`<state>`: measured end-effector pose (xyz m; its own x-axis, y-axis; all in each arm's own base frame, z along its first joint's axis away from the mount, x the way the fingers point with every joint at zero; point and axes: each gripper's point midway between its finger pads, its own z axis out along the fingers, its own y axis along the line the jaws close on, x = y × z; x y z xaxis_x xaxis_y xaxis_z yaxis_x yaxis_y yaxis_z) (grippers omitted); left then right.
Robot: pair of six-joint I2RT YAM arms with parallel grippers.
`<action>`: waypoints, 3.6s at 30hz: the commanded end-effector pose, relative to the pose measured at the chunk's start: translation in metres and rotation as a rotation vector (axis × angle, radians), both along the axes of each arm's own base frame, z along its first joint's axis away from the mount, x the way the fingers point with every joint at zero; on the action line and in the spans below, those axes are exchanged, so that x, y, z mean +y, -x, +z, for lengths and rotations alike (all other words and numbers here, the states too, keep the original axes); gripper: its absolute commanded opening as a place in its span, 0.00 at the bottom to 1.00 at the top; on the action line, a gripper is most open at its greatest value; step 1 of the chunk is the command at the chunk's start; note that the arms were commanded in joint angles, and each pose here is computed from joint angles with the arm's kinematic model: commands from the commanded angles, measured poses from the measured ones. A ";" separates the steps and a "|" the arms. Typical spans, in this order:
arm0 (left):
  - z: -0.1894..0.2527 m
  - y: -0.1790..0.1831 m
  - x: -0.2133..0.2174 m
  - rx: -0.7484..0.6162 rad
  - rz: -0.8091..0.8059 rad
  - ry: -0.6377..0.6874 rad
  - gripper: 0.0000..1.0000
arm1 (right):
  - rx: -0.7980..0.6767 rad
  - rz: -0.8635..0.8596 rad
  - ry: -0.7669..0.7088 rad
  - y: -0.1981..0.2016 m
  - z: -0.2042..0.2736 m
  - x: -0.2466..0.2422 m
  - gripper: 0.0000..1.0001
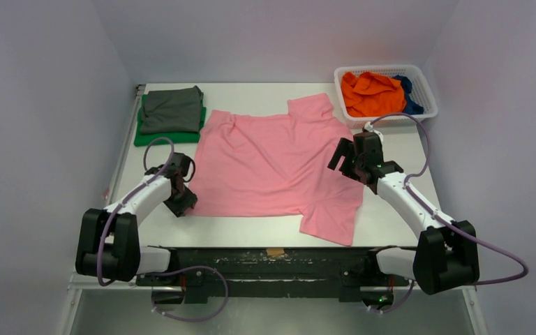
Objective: Fold and stack the t-shirts
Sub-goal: Grab the side of the flattened tshirt closest away from the robot with both arms, then fold the flattened tshirt in 1/3 of the way
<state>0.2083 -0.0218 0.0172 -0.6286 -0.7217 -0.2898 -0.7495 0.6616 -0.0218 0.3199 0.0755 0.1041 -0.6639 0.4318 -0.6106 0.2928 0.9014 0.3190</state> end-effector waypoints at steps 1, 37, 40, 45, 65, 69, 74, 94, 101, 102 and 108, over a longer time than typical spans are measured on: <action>0.000 -0.006 -0.003 -0.008 0.022 0.019 0.34 | -0.024 -0.021 0.011 -0.002 0.008 -0.003 0.84; 0.011 0.018 -0.010 -0.256 -0.058 0.083 0.00 | 0.479 0.131 0.142 0.190 -0.078 0.026 0.53; 0.013 0.015 -0.010 -0.270 -0.060 0.083 0.00 | 0.500 0.146 0.140 0.190 -0.089 0.031 0.49; 0.020 0.011 -0.012 -0.288 -0.062 0.092 0.00 | 0.552 0.136 0.185 0.193 -0.103 0.026 0.41; 0.033 0.079 -0.028 -0.288 -0.061 0.226 0.00 | 0.665 0.201 0.078 0.264 -0.037 0.011 0.00; 0.042 0.071 -0.026 -0.331 -0.071 0.207 0.00 | 0.584 0.209 0.069 0.244 -0.028 0.019 0.00; 0.065 0.036 -0.028 -0.413 -0.088 0.191 0.00 | 0.390 0.194 0.072 0.192 -0.004 0.035 0.00; 0.100 -0.073 -0.003 -0.444 0.017 0.019 0.00 | 0.124 0.037 0.092 0.029 0.049 0.012 0.00; 0.095 -0.115 -0.008 -0.383 -0.003 0.025 0.00 | 0.146 0.044 0.090 -0.015 0.037 0.010 0.00; 0.093 -0.120 -0.006 -0.369 0.007 0.012 0.00 | 0.152 0.048 0.080 -0.024 0.035 0.011 0.00; 0.084 -0.159 0.010 -0.318 0.030 -0.027 0.04 | 0.196 0.019 0.088 -0.090 0.009 -0.002 0.04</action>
<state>0.3319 -0.0284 0.0878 -0.5121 -0.7395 -0.4369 -0.7264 0.6443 -0.2391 0.3534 0.0790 0.1077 -0.8099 0.3720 -0.4536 0.3438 0.9275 0.1469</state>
